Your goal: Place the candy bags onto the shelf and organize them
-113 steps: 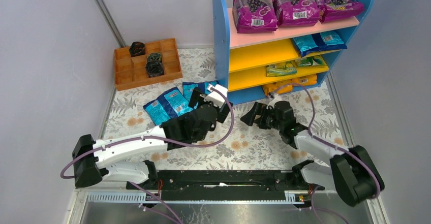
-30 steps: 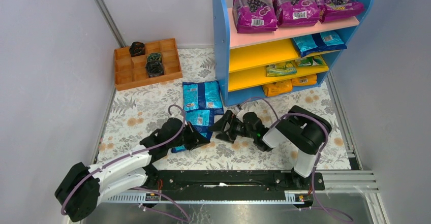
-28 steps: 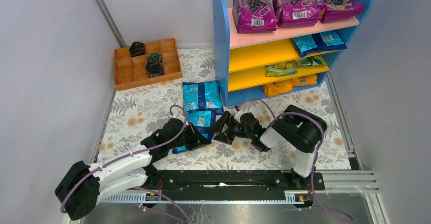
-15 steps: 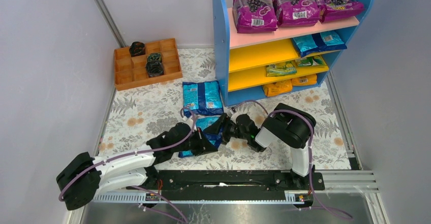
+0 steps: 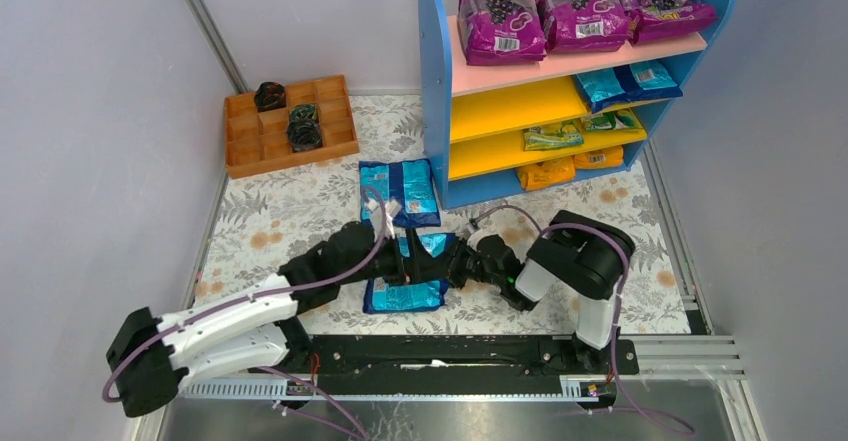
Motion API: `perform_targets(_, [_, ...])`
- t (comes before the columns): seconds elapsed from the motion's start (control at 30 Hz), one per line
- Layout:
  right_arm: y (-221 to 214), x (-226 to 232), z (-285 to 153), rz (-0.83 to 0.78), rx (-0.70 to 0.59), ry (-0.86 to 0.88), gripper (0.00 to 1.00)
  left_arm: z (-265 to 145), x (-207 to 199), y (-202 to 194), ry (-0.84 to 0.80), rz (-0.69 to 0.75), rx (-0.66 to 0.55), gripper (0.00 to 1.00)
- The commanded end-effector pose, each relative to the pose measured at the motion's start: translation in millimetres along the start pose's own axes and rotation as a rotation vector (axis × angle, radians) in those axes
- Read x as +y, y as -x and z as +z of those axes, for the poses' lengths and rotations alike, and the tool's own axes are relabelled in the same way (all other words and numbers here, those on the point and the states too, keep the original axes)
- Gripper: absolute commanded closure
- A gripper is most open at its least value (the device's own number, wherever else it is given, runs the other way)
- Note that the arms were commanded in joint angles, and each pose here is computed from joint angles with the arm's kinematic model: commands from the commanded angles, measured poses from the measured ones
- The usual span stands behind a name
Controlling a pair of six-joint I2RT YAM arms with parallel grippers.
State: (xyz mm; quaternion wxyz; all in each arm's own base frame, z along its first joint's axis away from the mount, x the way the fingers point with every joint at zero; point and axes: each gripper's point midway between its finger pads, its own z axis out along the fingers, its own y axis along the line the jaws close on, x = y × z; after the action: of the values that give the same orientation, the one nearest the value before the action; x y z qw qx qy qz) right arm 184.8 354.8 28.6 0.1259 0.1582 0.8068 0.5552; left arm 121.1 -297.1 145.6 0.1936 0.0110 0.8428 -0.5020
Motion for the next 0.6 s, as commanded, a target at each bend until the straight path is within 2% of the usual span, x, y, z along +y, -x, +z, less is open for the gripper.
perform_targets(0.0, [9,37,-17,-0.091,-0.059,0.109,0.82,-37,-41,60,0.052,0.265,-0.216,0.15])
perform_targets(0.17, [12,32,-49,-0.162,-0.098,0.052,0.86,-91,-67,129,0.224,0.439,-0.492,0.11])
perform_targets(0.3, [25,24,-82,-0.320,-0.163,-0.117,0.92,-124,-102,178,0.272,0.553,-0.696,0.09])
perform_targets(0.4, [49,35,-125,-0.452,-0.300,-0.252,0.97,-140,-136,206,0.273,0.642,-0.796,0.09])
perform_targets(0.57, [86,73,-218,-0.587,-0.555,-0.406,1.00,-145,-178,231,0.254,0.798,-0.855,0.09])
